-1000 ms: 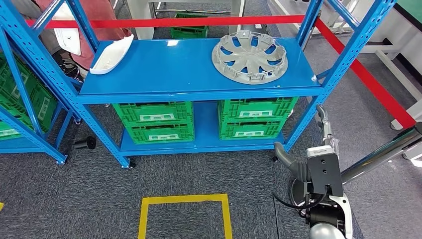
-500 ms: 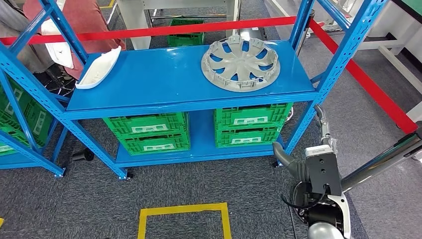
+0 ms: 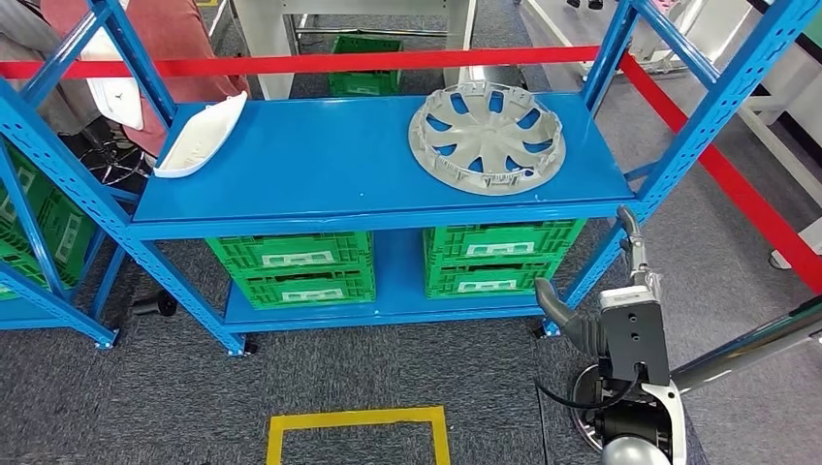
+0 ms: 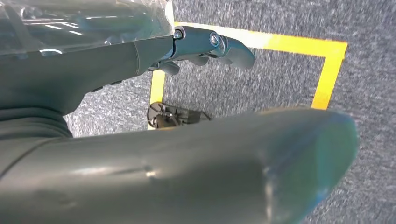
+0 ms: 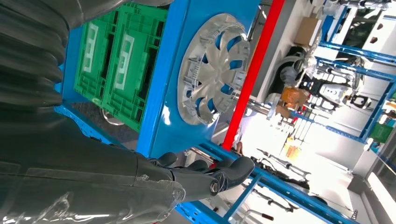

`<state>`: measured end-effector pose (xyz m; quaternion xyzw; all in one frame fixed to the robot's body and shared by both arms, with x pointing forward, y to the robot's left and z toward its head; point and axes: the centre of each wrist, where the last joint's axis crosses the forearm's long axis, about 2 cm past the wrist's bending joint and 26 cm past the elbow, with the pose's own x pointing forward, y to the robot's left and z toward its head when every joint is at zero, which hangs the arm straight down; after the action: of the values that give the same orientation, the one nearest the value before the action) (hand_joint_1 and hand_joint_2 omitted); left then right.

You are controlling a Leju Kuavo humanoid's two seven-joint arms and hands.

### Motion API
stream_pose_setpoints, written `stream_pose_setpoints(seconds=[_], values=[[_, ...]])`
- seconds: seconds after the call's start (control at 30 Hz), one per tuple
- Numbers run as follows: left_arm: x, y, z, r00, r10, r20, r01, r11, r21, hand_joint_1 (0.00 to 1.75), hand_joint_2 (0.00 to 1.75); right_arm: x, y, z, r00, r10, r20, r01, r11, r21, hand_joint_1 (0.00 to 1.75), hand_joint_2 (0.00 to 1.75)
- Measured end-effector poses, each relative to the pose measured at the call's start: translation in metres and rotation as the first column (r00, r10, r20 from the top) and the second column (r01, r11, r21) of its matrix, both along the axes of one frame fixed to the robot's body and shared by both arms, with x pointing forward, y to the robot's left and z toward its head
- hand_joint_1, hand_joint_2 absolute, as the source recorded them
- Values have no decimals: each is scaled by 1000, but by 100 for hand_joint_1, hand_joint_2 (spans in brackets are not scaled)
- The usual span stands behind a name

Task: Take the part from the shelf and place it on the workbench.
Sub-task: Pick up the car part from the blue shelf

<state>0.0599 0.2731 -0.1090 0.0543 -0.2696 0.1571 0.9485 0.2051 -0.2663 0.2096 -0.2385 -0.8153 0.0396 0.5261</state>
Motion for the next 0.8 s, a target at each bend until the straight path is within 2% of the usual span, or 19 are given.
stream_pose_setpoints(seconds=[0.4, 0.8], values=[[4, 0, 1, 1000, -3, 12, 3, 1000, -5, 0, 0, 0, 0, 1, 1000, -1, 2, 1, 1000, 0, 0, 175], [1, -1, 0, 1000, 1, 16, -1, 1000, -9, 0, 0, 0, 0, 0, 1000, -6, -6, 6, 1000, -3, 0, 175]])
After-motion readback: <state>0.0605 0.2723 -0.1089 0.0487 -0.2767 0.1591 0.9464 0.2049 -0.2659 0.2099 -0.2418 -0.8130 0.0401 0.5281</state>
